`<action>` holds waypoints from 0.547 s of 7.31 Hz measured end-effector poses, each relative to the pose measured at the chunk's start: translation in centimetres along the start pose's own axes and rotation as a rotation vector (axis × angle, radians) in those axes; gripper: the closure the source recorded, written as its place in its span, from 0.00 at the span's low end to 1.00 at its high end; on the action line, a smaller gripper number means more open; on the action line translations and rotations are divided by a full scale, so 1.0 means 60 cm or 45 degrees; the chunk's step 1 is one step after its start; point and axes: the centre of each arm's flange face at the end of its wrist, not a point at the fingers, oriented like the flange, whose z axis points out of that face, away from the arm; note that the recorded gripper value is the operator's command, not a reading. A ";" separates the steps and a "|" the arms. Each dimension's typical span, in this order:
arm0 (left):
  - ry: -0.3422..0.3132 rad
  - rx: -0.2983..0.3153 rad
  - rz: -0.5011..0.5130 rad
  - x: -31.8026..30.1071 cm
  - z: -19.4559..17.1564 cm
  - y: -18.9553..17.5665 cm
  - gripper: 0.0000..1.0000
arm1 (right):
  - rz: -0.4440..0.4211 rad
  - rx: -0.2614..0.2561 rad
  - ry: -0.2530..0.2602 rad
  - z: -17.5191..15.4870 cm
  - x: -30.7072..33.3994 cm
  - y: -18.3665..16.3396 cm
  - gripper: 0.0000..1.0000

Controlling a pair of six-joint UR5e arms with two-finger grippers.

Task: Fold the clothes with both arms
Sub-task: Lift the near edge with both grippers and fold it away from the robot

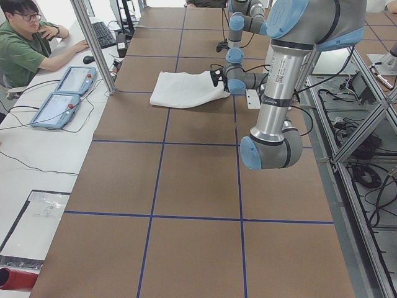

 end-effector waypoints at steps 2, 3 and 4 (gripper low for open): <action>-0.021 -0.097 -0.029 -0.008 -0.050 0.083 1.00 | -0.041 -0.087 -0.060 -0.065 0.035 0.036 1.00; -0.017 -0.115 -0.031 -0.007 -0.067 0.095 1.00 | -0.041 -0.103 -0.074 -0.080 0.039 0.034 1.00; -0.005 -0.107 -0.028 -0.003 -0.078 0.089 1.00 | -0.023 -0.083 -0.090 -0.088 0.033 0.014 1.00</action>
